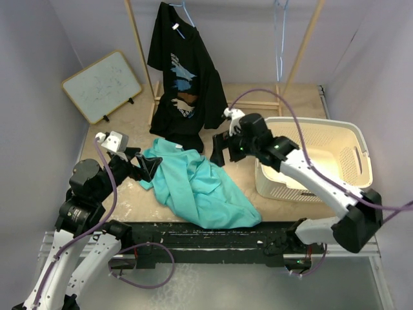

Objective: Remove the t-shirt from the hanger

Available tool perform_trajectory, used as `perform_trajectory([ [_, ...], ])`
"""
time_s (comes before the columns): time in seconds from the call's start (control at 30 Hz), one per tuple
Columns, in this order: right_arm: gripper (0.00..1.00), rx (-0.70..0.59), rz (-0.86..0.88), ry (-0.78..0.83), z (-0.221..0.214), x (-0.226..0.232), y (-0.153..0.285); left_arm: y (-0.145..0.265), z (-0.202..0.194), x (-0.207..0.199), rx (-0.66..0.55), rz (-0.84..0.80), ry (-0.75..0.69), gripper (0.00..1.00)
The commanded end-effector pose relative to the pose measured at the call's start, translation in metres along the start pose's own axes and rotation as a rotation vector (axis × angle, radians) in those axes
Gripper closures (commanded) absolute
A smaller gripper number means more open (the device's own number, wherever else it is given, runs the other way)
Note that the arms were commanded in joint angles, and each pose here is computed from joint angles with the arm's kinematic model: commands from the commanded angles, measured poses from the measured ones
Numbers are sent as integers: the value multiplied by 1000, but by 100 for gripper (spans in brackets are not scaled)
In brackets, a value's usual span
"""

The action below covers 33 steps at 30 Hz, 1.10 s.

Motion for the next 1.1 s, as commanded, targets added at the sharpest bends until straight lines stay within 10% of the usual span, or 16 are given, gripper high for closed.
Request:
perform_trajectory([
  [0.0,0,32,34,-50,-26,-3,-32,1,7,0,-29,8,2,11],
  [0.53,0,202,114,-50,-90,-10,-133,-1,5,1,-16,14,4,11],
  [1.07,0,300,257,62,-137,85,-155,-1,5,2,-14,19,2,11],
])
Point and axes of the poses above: each gripper's point midway between its finger pads, its own y axis back along the fingers, its own x axis along the line the jaws close on, z = x × y, the point moved 4 cm from there along y, back along the fingers
